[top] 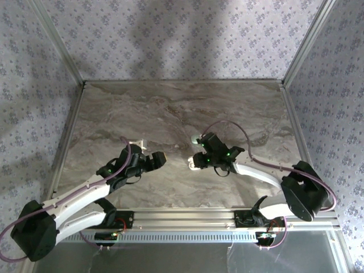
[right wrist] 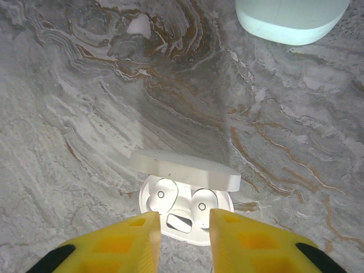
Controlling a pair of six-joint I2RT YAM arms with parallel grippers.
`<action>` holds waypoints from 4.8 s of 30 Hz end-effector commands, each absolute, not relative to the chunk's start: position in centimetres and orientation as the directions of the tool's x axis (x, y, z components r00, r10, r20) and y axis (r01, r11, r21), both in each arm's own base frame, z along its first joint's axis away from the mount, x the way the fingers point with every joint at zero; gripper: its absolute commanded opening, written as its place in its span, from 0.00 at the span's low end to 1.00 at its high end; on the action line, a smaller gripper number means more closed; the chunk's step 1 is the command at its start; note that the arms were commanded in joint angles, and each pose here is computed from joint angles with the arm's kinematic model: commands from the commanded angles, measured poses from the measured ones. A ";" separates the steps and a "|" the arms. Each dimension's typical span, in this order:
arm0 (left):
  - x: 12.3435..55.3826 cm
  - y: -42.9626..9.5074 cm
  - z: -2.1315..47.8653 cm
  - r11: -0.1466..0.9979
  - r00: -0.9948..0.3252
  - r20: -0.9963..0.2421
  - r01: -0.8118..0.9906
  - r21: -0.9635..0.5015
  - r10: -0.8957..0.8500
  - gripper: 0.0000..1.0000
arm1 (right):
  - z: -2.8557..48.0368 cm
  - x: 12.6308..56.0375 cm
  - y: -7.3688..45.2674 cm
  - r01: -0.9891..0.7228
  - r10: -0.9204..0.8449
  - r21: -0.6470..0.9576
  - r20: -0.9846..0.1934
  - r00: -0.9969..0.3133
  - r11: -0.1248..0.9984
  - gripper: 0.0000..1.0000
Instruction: Insert the wireless bluetooth earbuds into the charging case
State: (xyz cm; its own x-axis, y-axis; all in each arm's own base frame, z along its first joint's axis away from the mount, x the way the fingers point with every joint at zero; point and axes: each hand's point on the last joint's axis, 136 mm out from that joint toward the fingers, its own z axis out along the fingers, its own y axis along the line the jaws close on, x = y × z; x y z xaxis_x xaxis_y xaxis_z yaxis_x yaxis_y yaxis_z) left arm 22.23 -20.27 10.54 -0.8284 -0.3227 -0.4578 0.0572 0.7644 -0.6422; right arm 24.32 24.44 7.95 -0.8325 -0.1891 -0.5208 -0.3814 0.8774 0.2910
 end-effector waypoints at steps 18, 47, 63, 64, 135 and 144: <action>21.9 -28.6 9.0 0.694 -0.905 -0.402 0.202 -0.691 -0.137 0.44 | 10.8 27.7 22.3 -0.248 -0.065 0.359 -0.453 -0.889 0.900 0.32; 22.5 -29.1 7.3 0.719 -0.910 -0.398 0.199 -0.666 -0.117 0.38 | 6.6 24.9 24.1 -0.253 -0.215 0.130 -0.251 -0.944 0.959 0.30; 22.4 -23.5 10.0 0.789 -0.856 -0.486 0.173 -0.590 -0.176 0.76 | 4.6 25.1 24.7 -0.226 -0.208 0.044 -0.255 -0.944 0.973 0.89; 22.4 -23.2 10.1 0.789 -0.853 -0.489 0.169 -0.591 -0.183 0.80 | 4.4 25.0 24.9 -0.230 -0.212 0.046 -0.250 -0.945 0.972 0.91; 23.4 -19.8 18.0 0.725 -0.721 -0.633 0.271 -0.633 -0.282 1.00 | 14.7 28.7 29.4 -0.332 -0.062 0.361 -0.591 -0.804 0.872 0.88; 25.6 -19.5 18.4 0.813 -0.697 -0.684 0.259 -0.522 -0.217 1.00 | 15.7 28.2 23.5 -0.295 0.043 0.378 -0.674 -0.737 0.878 1.00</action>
